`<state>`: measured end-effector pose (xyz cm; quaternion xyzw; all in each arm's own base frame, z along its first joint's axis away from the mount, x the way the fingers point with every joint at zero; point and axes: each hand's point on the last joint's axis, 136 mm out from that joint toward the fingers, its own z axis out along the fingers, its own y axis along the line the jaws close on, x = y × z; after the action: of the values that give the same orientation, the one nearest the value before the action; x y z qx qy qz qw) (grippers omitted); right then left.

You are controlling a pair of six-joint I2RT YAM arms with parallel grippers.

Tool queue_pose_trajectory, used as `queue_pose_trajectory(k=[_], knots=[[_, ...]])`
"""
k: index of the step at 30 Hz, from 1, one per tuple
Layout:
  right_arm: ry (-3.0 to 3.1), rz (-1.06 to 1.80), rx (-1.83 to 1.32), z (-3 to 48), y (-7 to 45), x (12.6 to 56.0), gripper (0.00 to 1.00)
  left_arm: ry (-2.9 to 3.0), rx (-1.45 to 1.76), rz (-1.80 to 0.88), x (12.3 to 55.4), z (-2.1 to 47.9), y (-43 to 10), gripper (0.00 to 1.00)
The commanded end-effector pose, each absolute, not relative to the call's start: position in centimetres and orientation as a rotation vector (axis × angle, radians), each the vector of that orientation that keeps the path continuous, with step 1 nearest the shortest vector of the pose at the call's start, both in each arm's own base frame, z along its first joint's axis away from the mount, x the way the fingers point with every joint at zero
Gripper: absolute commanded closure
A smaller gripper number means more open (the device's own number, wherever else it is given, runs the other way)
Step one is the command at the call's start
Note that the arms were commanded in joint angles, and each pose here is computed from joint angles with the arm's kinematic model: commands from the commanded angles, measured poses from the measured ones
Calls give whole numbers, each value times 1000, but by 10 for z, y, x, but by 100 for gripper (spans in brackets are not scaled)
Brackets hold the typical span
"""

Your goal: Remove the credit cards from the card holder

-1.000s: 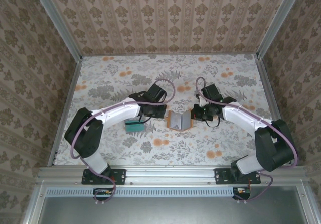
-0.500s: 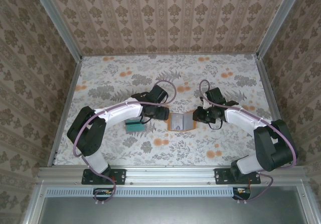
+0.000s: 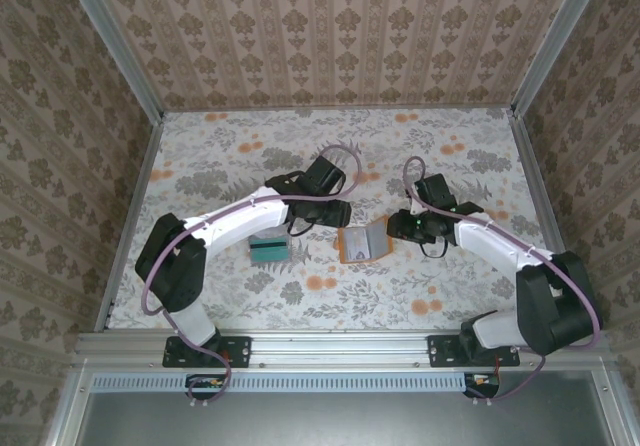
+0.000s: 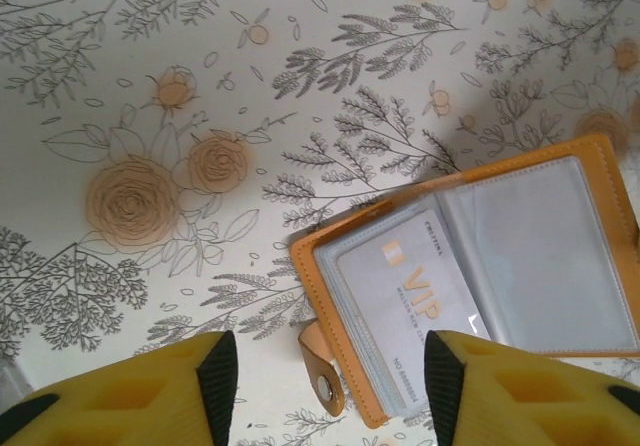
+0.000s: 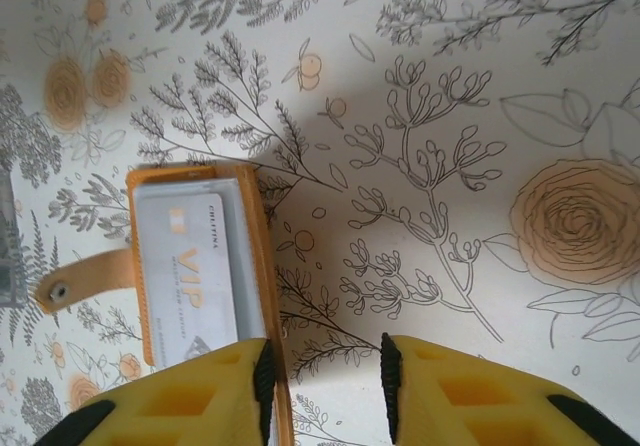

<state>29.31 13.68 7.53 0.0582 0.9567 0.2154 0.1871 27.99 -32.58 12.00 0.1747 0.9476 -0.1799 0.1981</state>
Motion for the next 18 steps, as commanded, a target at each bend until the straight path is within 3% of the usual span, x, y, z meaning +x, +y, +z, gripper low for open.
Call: queue_pose_trajectory(k=[1, 12, 18], knots=[[2719, 509, 189, 72, 122, 287, 53, 2678, 501, -582, 271, 114, -337, 54], [2671, 610, 119, 96, 139, 289, 54, 2714, 563, -620, 259, 95, -354, 69], [2643, 727, 13, 109, 168, 283, 44, 2730, 563, -600, 258, 87, -352, 70]])
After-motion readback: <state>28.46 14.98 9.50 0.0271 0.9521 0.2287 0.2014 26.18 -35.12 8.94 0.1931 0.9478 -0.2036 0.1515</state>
